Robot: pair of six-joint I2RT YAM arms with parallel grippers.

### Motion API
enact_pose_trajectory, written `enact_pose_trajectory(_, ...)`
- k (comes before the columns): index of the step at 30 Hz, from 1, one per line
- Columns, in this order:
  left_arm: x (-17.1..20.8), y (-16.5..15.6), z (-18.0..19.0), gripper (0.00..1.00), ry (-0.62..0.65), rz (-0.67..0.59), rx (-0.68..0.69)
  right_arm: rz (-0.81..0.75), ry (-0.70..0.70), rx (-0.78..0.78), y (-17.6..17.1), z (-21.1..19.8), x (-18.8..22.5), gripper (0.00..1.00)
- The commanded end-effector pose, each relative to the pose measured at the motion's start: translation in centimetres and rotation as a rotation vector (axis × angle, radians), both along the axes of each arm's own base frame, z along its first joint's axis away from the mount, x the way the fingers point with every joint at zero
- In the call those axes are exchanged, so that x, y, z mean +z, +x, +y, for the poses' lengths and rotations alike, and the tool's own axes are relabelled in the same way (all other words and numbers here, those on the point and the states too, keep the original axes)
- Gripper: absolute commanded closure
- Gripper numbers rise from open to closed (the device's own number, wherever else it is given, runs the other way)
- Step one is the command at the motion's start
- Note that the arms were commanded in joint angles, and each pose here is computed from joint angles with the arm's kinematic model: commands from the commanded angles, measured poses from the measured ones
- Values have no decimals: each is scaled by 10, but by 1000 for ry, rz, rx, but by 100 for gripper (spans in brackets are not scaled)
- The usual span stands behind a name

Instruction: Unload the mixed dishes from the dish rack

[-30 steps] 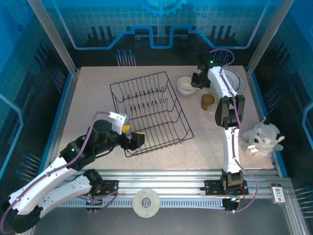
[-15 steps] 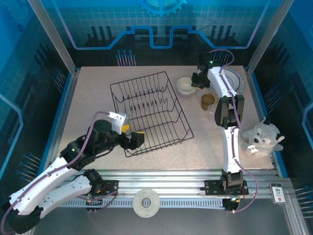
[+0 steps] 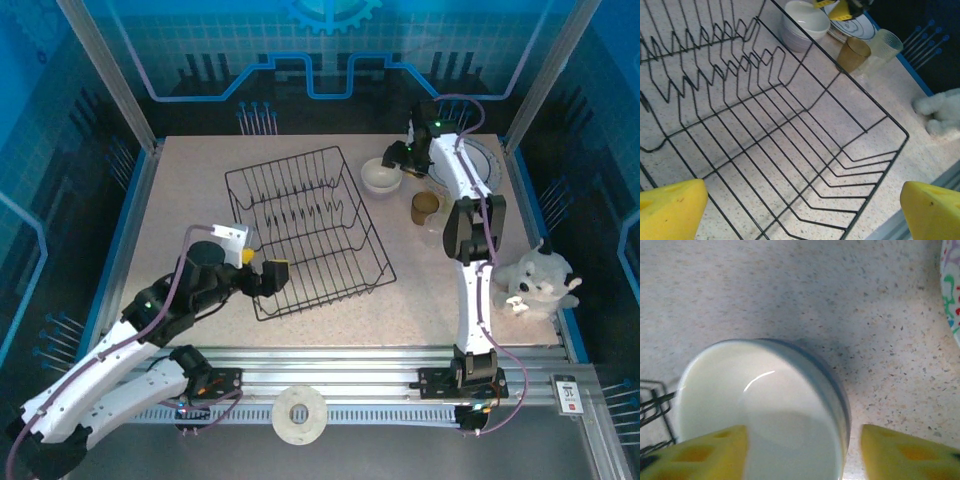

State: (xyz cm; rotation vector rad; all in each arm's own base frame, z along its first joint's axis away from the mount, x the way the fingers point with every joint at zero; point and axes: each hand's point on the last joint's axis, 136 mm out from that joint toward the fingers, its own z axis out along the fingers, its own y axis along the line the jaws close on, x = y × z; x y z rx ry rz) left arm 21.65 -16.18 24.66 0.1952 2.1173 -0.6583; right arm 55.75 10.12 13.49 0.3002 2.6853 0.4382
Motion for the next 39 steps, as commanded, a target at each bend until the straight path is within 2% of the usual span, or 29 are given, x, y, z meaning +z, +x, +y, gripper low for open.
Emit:
enact_pose_trajectory(1, 18, 6, 13, 1, -30, -17, 74, -198, 67, 23, -4, 3, 95, 23)
enact_pose_trajectory(3, 22, 10, 20, 1, -35, -14, 104, -234, 85, 26, -15, 3, 117, 14)
enact_pose_trajectory(5, 24, 14, 28, 1, -27, -15, 141, -286, 91, 28, -30, 2, 140, 0)
enact_pose_trajectory(8, 20, 21, 46, 1, 30, -29, 221, -381, 97, 32, -61, -1, 164, 0)
enact_pose_trajectory(11, 5, 30, 73, 1, 104, -39, 363, -466, 71, 13, -106, -15, 176, 0)
enact_pose_trajectory(16, -14, 44, 101, 1, 153, -131, 519, -524, -23, -86, -182, -57, 154, 0)
enact_pose_trajectory(20, -41, 50, 121, 1, 214, -174, 637, -713, -71, -97, -226, -76, 131, 0)
enact_pose_trajectory(22, -52, 55, 124, 1, 260, -195, 652, -795, -97, -130, -239, -88, 115, 0)
enact_pose_trajectory(25, -64, 61, 134, 1, 347, -231, 694, -865, -161, -155, -249, -101, 91, 0)
enact_pose_trajectory(27, -71, 66, 143, 1, 448, -269, 726, -876, -206, -152, -245, -105, 73, 0)
enact_pose_trajectory(29, -71, 73, 149, 1, 497, -288, 743, -861, -238, -138, -238, -107, 56, 0)
enact_pose_trajectory(35, -109, 93, 167, 1, 436, -254, 738, -853, -297, -89, -214, -110, 15, 0)
enact_pose_trajectory(39, -115, 110, 166, 1, 418, -303, 685, -859, -322, -97, -206, -116, -3, 0)
